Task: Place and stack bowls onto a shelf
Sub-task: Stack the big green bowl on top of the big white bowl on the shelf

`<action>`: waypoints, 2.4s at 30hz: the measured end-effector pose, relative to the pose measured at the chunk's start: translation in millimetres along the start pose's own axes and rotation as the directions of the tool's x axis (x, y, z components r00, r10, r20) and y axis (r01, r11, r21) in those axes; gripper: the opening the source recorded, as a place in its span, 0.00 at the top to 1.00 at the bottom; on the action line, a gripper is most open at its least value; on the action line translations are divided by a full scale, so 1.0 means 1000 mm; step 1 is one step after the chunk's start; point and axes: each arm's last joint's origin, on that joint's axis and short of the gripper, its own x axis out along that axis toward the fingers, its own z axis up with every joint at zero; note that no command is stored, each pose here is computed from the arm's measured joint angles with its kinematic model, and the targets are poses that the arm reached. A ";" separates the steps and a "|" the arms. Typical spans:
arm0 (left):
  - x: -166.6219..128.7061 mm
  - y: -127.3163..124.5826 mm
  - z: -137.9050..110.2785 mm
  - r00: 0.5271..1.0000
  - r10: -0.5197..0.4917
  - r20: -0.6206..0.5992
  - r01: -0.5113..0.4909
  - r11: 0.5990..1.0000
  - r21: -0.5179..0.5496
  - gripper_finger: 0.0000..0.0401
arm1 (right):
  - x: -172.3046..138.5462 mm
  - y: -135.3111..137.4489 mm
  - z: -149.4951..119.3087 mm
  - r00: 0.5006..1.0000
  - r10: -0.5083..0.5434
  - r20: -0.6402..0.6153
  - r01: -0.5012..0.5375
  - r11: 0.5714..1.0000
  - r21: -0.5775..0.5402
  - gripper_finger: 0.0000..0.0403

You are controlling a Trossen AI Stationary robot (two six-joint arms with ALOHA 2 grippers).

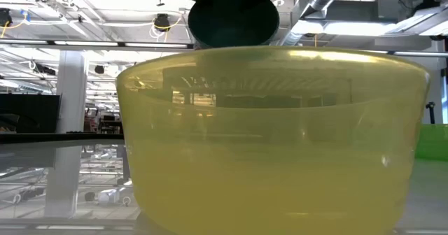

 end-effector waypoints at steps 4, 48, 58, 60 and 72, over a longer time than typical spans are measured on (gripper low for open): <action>0.000 0.000 0.003 1.000 -0.017 0.018 0.017 1.000 -0.018 1.00 | 0.002 -0.004 -0.004 1.000 -0.006 -0.027 0.007 1.000 0.018 0.75; -0.023 0.031 -0.040 0.918 -0.323 -0.232 0.290 0.943 -0.163 0.48 | 0.123 -0.217 -0.068 0.967 0.150 0.207 -0.250 0.725 0.642 0.91; -0.020 0.027 -0.042 0.908 -0.333 -0.253 0.299 0.940 -0.165 0.48 | 0.121 -0.220 -0.066 0.967 0.144 0.212 -0.251 0.694 0.675 0.54; -0.020 0.027 -0.042 0.908 -0.333 -0.253 0.298 0.940 -0.168 0.48 | 0.114 -0.226 -0.065 0.966 0.119 0.228 -0.246 0.695 0.676 0.46; -0.020 0.006 -0.083 0.913 -0.313 -0.263 0.268 0.944 -0.192 0.48 | 0.038 -0.223 -0.080 0.966 0.123 0.225 -0.245 0.710 0.660 0.40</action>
